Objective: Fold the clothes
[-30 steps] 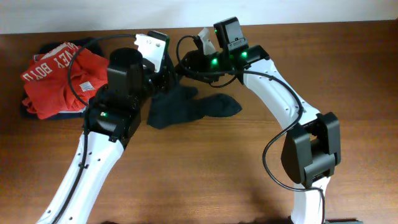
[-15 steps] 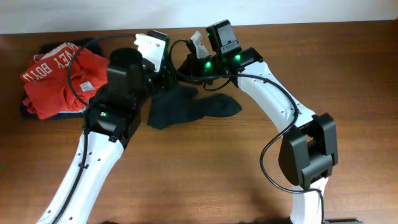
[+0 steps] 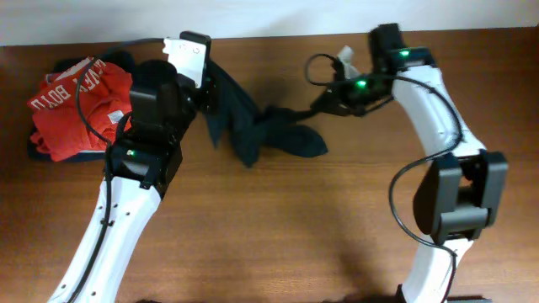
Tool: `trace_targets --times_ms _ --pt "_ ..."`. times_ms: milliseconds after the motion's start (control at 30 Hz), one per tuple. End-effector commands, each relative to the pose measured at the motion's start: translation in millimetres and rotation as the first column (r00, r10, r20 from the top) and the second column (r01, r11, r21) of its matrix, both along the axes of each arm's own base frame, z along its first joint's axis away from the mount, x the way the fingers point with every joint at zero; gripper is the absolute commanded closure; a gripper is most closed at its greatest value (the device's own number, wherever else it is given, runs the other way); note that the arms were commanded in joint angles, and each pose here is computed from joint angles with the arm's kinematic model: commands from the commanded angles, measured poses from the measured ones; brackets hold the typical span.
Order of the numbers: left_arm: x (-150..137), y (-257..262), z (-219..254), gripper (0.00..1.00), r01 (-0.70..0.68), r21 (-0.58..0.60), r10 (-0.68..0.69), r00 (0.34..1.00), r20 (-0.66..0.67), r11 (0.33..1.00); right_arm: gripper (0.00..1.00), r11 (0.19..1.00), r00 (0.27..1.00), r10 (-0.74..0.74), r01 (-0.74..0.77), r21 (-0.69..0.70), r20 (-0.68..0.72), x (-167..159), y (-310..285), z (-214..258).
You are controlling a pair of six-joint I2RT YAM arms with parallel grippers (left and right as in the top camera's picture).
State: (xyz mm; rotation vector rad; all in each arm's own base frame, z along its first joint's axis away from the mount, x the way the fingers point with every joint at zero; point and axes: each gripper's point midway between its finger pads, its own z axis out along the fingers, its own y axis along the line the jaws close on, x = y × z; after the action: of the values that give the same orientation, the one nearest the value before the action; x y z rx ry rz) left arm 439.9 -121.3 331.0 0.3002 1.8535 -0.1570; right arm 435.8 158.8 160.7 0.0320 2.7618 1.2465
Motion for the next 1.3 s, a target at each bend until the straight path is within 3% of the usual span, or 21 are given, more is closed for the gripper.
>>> trace_targets --times_ms 0,267,567,1267 --pt "5 6 21 0.99 -0.035 -0.024 0.037 0.997 0.072 0.999 0.96 0.994 0.986 0.107 -0.107 -0.008 0.127 -19 -13 29" --pt "12 9 79 0.99 -0.035 -0.092 0.061 0.954 0.294 0.995 0.96 0.978 0.995 0.096 -0.089 -0.188 0.032 -33 -48 4" --pt "11 21 123 0.99 -0.079 -0.143 0.134 0.895 0.425 0.986 0.96 0.914 1.000 0.003 -0.008 -0.406 -0.015 -32 -111 -18" --pt "-8 25 197 0.99 -0.033 -0.244 0.169 0.809 0.564 0.969 0.96 0.902 0.976 0.120 -0.183 -0.392 -0.181 -83 -93 -72"
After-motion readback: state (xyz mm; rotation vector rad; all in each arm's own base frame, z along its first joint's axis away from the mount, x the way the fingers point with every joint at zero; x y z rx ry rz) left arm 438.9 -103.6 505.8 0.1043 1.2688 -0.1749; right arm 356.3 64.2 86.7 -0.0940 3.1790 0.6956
